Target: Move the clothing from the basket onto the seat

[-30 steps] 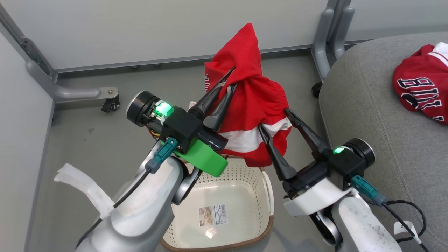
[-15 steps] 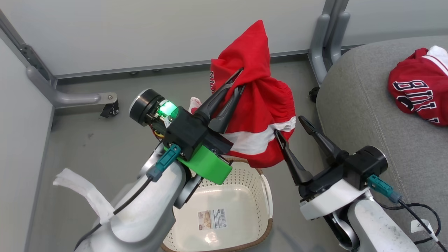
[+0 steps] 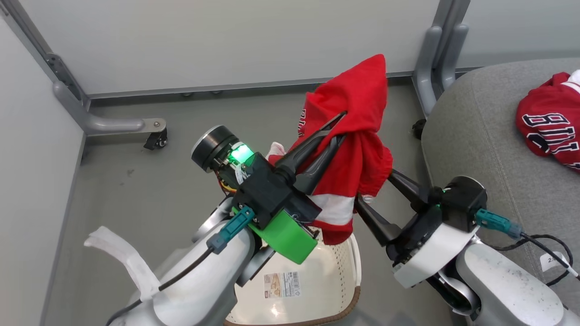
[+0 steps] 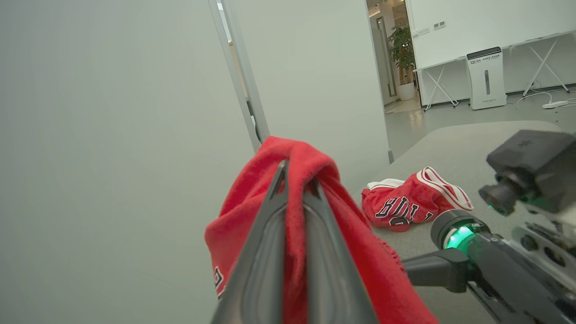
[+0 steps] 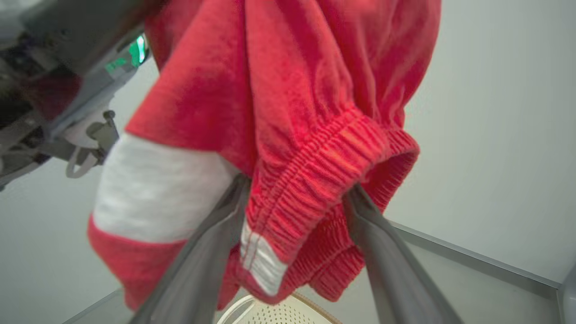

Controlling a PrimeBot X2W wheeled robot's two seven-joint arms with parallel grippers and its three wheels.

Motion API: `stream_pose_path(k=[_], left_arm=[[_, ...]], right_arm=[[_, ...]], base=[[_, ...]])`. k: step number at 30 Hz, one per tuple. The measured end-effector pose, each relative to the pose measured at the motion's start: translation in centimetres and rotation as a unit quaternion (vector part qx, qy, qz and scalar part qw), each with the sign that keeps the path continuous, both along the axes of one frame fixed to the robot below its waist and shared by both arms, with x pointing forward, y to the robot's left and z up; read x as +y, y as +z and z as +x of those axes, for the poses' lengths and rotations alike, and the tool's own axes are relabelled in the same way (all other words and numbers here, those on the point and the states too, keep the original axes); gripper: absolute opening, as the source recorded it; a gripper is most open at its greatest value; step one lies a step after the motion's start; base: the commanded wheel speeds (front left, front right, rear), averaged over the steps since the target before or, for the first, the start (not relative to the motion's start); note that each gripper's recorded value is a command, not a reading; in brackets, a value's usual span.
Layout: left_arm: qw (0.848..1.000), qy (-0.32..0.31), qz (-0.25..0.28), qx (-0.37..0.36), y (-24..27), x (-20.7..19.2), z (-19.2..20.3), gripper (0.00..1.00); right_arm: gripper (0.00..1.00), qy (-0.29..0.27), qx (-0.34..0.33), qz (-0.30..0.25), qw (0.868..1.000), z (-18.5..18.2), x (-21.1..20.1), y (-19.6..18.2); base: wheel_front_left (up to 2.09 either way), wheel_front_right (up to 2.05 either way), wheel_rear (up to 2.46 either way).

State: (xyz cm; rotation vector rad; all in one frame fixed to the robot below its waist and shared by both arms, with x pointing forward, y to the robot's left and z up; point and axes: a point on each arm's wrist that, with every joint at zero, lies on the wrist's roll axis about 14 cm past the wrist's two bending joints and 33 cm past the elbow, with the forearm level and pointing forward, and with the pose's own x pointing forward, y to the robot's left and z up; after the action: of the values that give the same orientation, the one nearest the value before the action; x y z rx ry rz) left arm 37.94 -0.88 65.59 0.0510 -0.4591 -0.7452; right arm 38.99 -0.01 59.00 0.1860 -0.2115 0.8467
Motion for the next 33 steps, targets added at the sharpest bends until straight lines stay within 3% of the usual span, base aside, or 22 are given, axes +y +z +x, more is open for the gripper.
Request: stream_pose_path(k=[8, 17, 18, 19, 20, 33], left_arm=[[1.000, 0.002, 0.001, 0.010, -0.6, 0.2, 0.2, 0.00], [1.000, -0.010, -0.002, 0.020, -1.3, -0.5, 0.6, 0.00], [1.000, -0.011, -0.002, 0.020, -1.3, -0.5, 0.7, 0.00], [1.000, -0.011, -0.003, 0.020, -1.3, -0.5, 0.8, 0.00], [1.000, -0.012, -0.003, 0.020, -1.3, -0.5, 0.8, 0.00], [1.000, -0.009, -0.006, 0.027, -1.8, -0.4, 1.3, 0.00]], right_arm=[[1.00, 0.049, 0.004, 0.024, 0.998, -1.1, 2.0, 1.1], [1.00, 0.053, 0.018, 0.061, 0.997, -0.7, 3.3, 1.4], [0.90, 0.049, 0.019, 0.064, 0.997, -0.5, 3.3, 1.4], [0.07, 0.047, 0.021, 0.067, 0.996, -0.4, 3.4, 1.3], [0.00, 0.043, 0.022, 0.069, 0.996, -0.2, 3.4, 1.3], [0.00, 0.022, 0.025, 0.067, 0.997, 0.1, 2.9, 0.6]], base=[[0.00, 0.00, 0.00], [0.00, 0.00, 0.00], [0.00, 0.00, 0.00], [0.00, 0.00, 0.00], [0.00, 0.00, 0.00], [0.00, 0.00, 0.00]])
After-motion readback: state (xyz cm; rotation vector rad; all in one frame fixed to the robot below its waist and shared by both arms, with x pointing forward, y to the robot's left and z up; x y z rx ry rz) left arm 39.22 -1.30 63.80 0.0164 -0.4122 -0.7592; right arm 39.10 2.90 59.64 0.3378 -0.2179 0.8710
